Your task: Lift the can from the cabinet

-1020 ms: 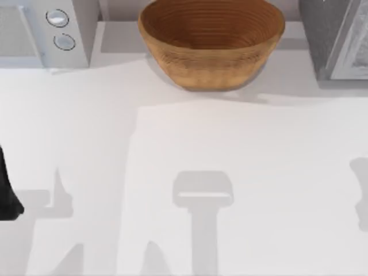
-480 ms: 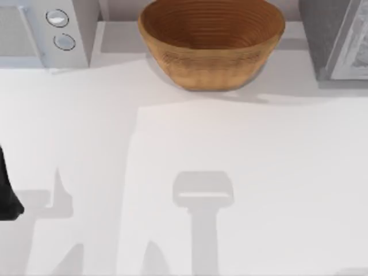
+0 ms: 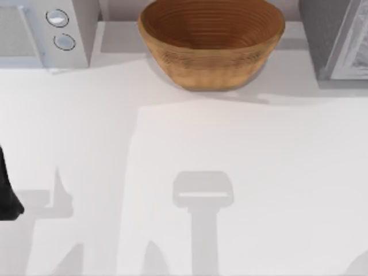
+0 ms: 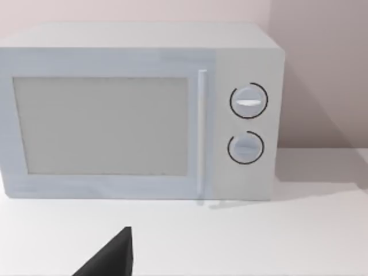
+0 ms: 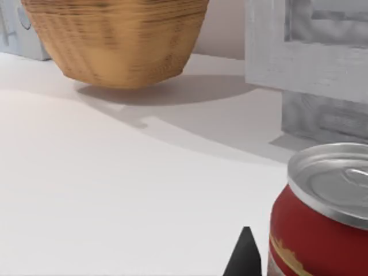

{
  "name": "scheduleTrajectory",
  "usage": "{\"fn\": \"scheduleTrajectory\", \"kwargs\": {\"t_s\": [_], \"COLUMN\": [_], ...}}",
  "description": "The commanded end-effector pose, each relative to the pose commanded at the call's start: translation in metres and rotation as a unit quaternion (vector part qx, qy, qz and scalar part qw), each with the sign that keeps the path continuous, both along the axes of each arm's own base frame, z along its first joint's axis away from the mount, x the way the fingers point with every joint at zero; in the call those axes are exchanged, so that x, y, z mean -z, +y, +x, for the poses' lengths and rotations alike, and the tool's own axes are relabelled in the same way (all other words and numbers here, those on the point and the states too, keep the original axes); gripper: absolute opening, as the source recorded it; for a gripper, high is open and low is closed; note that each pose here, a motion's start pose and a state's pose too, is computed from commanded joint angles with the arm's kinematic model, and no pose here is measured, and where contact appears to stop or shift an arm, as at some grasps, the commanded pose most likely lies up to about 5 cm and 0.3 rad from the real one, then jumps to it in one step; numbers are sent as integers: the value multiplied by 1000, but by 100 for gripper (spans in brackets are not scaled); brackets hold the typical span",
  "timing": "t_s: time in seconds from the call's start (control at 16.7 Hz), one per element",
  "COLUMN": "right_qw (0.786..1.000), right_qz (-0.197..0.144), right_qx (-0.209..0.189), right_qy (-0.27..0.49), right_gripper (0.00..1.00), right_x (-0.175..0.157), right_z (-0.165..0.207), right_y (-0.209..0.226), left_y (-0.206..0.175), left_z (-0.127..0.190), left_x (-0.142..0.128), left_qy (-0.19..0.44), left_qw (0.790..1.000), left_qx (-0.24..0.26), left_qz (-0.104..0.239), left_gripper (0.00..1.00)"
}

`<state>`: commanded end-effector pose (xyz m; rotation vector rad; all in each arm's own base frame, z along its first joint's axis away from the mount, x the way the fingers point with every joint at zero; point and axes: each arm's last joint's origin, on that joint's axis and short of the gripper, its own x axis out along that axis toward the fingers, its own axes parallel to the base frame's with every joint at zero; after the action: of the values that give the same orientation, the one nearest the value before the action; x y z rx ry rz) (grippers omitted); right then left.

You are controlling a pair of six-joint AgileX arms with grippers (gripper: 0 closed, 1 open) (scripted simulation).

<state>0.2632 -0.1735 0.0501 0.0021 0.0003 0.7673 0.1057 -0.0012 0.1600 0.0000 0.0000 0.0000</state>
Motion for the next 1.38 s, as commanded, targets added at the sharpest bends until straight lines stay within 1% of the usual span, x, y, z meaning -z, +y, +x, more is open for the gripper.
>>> {"fn": "scheduleTrajectory", "kwargs": {"t_s": [0.06,0.42,0.6,1.38], "right_qw": [999,1000,1000,1000], "right_qz": [22,1,0,0], "right_qx": [0,0,0,0], "right_qy": [26,1,0,0], "right_gripper": [0,0,0,98], "right_x": [21,7,6,6], "right_z": [4,17,17,17], "right_y": [-2,16,17,17], "left_y": [0,0,0,0], "left_z": [0,0,0,0], "left_x": [0,0,0,0], "left_qy": [0,0,0,0], "left_qw": [1000,1000,1000,1000], "left_qx": [0,0,0,0], "left_qz": [0,0,0,0], "left_gripper": [100,100,100,100]}}
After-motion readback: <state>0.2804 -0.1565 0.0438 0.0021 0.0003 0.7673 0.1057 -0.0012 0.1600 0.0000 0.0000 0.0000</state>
